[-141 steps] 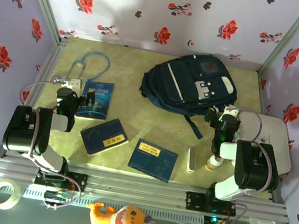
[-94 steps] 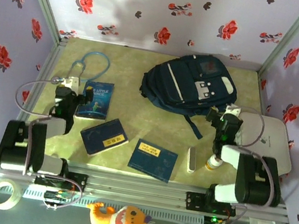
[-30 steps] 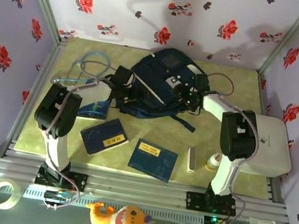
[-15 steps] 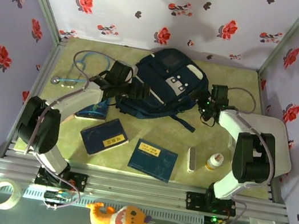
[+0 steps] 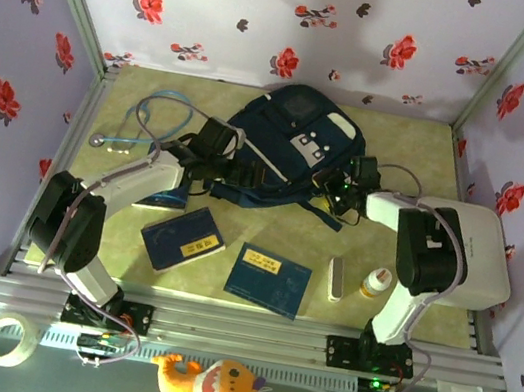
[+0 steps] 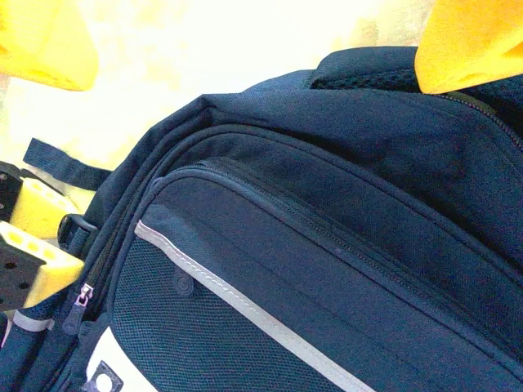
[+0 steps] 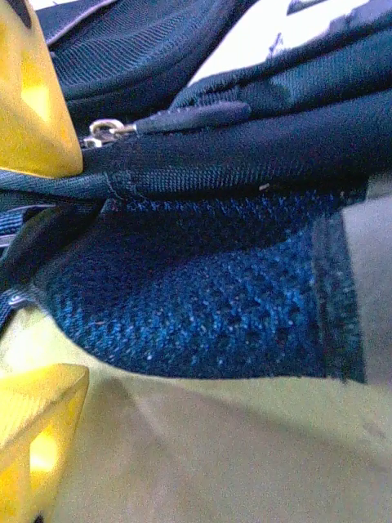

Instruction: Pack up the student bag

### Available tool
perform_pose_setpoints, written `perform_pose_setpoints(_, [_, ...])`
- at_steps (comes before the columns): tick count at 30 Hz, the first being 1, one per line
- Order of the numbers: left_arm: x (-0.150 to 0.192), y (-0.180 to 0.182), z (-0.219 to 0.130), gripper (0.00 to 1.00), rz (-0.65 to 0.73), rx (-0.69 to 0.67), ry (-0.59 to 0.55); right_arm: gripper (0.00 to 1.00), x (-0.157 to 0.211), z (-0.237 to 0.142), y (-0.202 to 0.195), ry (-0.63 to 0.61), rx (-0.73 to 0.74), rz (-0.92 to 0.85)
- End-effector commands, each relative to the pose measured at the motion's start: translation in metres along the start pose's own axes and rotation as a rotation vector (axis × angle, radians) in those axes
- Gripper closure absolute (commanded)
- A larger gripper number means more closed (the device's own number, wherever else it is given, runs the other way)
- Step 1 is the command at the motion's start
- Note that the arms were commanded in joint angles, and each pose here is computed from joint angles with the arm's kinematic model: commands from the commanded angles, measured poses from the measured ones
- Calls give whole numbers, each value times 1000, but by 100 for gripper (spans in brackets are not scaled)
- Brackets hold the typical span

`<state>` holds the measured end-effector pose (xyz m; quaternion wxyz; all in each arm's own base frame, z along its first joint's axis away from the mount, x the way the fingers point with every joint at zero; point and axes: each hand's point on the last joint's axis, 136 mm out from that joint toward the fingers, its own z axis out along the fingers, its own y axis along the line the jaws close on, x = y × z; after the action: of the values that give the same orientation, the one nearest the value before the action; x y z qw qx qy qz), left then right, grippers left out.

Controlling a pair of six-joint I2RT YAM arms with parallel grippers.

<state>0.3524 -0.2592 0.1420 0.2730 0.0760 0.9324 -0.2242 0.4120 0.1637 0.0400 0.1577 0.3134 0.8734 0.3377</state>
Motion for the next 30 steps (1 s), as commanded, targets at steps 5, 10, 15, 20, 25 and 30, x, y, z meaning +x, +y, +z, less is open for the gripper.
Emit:
perform_pose_setpoints(5, [-28,-17,-13,0,8,40,-106,65,-9,-7,38,-19,-118,-50])
perform_pose_setpoints(10, [-39,-25,-22,0,-21,42,-164,83,-6,-17,64,-3,-203,-84])
perform_pose_setpoints(15, [-22,-43,-23,0,25,27,-149,87,-2,-38,91,-4,-274,-125])
perform_pose_setpoints(20, [11,-71,-16,2,79,50,-86,89,7,-52,104,1,-301,-115])
perform_pose_setpoints(25, [49,-98,10,5,104,103,-6,88,9,-63,114,5,-335,-46])
perform_pose_setpoints(30, [38,-106,31,10,136,110,-50,88,20,-69,126,32,-375,15])
